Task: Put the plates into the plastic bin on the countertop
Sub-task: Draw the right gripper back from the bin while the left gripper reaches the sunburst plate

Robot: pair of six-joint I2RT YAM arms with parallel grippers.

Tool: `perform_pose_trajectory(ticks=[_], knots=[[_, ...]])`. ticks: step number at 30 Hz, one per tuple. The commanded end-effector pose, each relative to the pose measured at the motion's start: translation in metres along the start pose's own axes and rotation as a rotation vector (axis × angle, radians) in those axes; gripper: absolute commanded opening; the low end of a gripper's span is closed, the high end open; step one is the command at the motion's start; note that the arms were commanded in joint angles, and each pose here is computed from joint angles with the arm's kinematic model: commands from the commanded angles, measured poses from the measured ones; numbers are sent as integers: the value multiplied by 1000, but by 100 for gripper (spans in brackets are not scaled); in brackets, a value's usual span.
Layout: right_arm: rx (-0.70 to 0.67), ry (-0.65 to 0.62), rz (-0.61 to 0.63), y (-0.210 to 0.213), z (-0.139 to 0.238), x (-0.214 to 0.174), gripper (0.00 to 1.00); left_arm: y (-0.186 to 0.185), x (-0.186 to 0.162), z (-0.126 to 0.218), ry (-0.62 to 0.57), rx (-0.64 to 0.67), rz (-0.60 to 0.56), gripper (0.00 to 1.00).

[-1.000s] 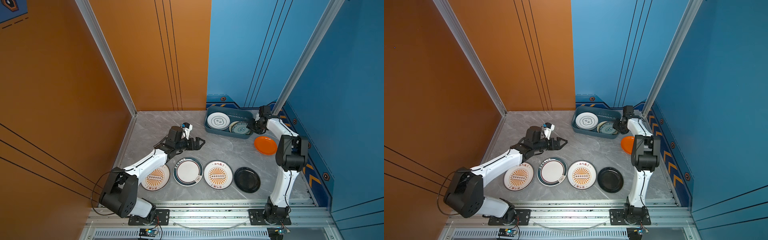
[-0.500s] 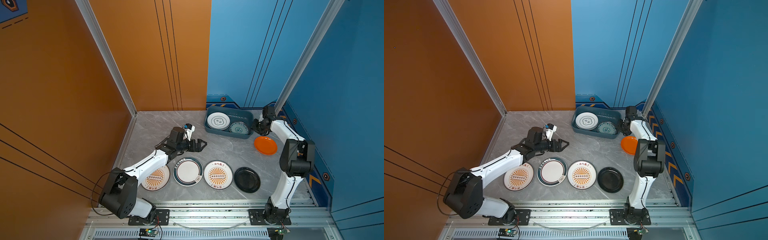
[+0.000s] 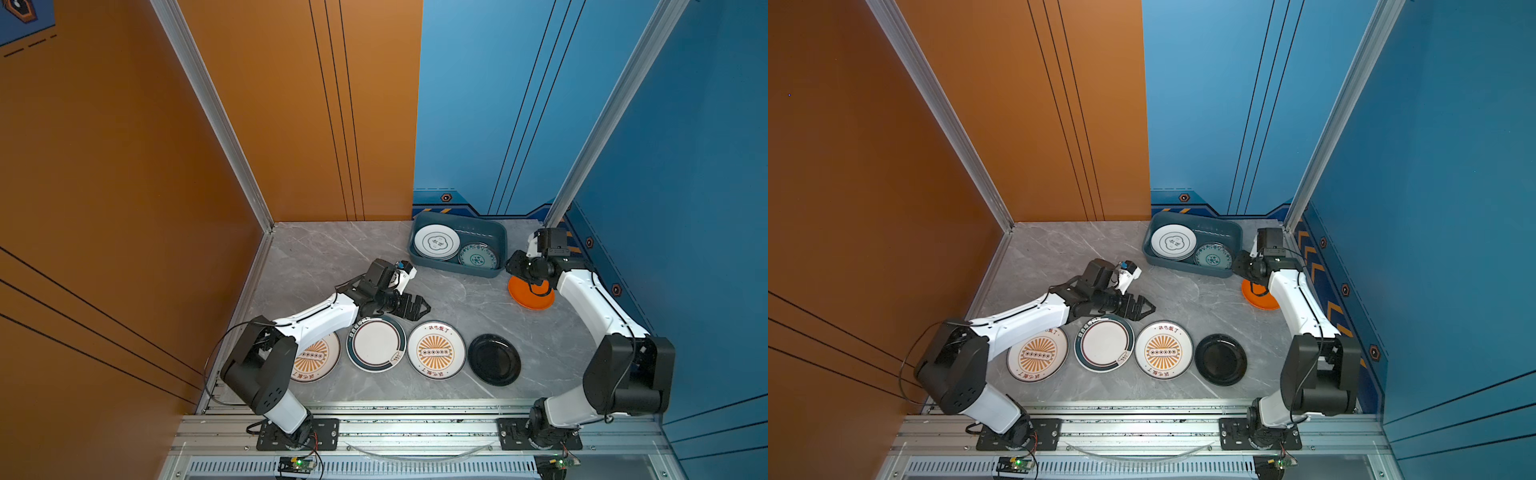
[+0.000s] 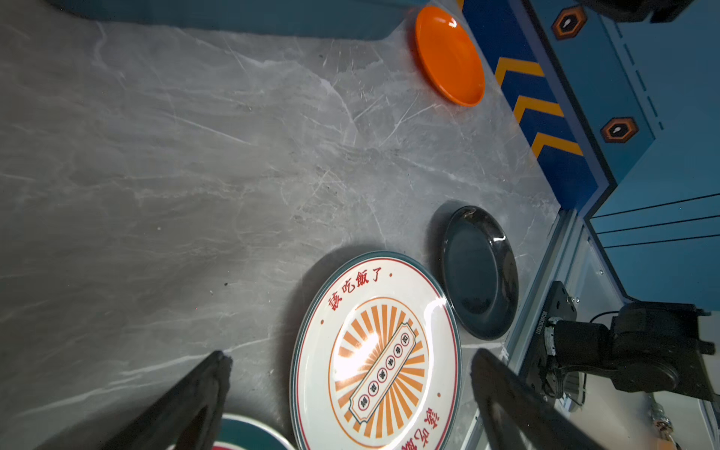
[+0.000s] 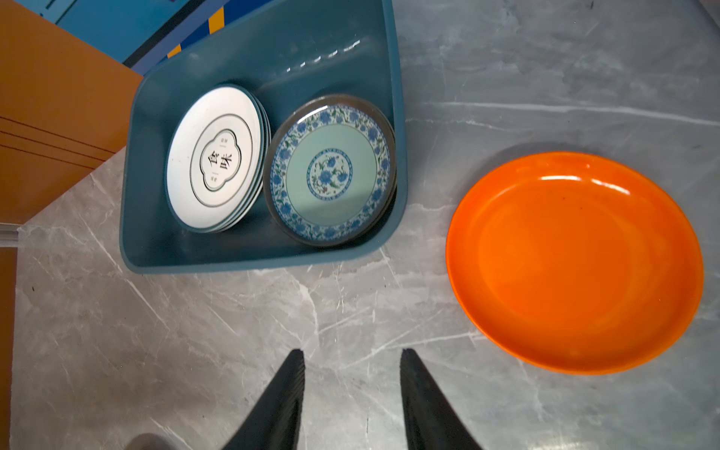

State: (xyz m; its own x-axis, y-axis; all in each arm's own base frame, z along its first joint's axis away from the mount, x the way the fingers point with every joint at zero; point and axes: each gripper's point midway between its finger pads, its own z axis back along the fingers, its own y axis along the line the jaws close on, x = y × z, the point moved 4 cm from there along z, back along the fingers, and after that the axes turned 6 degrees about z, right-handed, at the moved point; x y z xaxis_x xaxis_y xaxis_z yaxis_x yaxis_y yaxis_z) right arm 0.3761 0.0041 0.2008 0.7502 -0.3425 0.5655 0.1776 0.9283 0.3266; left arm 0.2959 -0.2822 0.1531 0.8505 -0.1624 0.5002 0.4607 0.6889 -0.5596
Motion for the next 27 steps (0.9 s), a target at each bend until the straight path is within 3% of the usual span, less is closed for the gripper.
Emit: perform_pose_trajectory(ticks=[1,10,27], knots=[[36,-7,14,1,5,-16,44,2,-15,-15,109,-11,-14,98],[79,-7,-5,-4,3,-43,45,17,-38,-50,258,2,-5,88],[88,44,-15,-11,-17,-57,45,28,-61,-65,341,6,-21,62]])
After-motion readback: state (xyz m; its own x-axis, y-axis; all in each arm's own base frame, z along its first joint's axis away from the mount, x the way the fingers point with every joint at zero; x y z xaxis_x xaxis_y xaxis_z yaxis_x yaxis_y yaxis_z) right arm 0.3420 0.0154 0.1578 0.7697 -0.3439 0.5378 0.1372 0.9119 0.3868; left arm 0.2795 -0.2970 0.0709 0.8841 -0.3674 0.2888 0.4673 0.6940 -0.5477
